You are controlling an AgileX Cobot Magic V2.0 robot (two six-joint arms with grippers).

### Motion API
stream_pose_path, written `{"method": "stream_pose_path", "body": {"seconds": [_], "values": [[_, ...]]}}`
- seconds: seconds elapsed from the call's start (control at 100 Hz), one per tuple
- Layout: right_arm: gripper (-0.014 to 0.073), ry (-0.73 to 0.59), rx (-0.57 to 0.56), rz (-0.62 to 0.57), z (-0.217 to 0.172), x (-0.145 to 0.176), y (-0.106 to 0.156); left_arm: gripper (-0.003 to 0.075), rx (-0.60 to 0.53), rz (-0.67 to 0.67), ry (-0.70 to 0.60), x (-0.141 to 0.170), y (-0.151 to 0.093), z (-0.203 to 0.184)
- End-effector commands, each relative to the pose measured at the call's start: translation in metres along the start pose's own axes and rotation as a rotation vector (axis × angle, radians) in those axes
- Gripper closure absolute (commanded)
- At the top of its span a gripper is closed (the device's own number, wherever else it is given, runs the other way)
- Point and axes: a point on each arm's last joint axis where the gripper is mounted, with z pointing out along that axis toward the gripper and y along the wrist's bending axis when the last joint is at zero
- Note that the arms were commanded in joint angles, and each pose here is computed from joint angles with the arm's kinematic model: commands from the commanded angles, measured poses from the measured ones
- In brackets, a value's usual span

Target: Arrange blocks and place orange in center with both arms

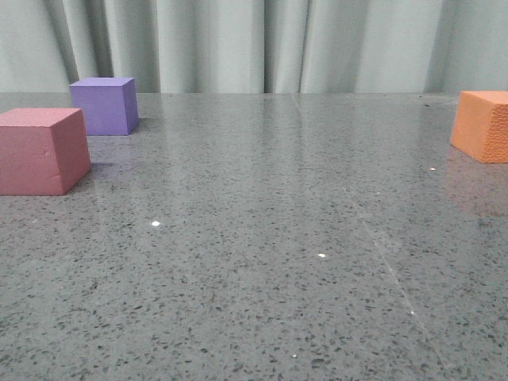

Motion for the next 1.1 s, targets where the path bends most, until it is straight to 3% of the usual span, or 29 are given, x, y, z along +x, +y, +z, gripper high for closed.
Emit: {"method": "stream_pose_path", "body": {"seconds": [0.0,0.04,0.13,0.36,0.58,0.86,1.09], "values": [[0.0274,-0.090,-0.020,0.018,-0.007,-0.015,0.002,0.0739,0.014,-0.008,-0.058,0.010,-0.002,-0.001],[0.0136,-0.090,-0.020,0.018,-0.007,-0.015,0.002,0.0739,0.014,-0.008,-0.058,0.010,-0.002,-0.001],[-0.0078,-0.085,-0.021,0.021,-0.007,-0.014,0.002,0.0739,0.014,-0.008,-0.058,0.010,-0.002,-0.001],[-0.0039,-0.075,-0.021,0.020,-0.007,-0.017,0.003,0.0739,0.014,-0.008,-0.058,0.010,-0.002,-0.001],[-0.0039,-0.063,-0.021,0.020,0.003,-0.053,0.006,0.0739,0.014,-0.008,-0.058,0.010,-0.002,-0.001],[-0.0039,0.006,-0.015,0.015,0.051,-0.108,0.010,0.0739,0.014,-0.008,-0.058,0.010,-0.002,-0.001],[-0.0039,0.099,-0.009,0.001,0.092,-0.131,0.012,0.0739,0.014,-0.008,-0.058,0.010,-0.002,-0.001]]}}
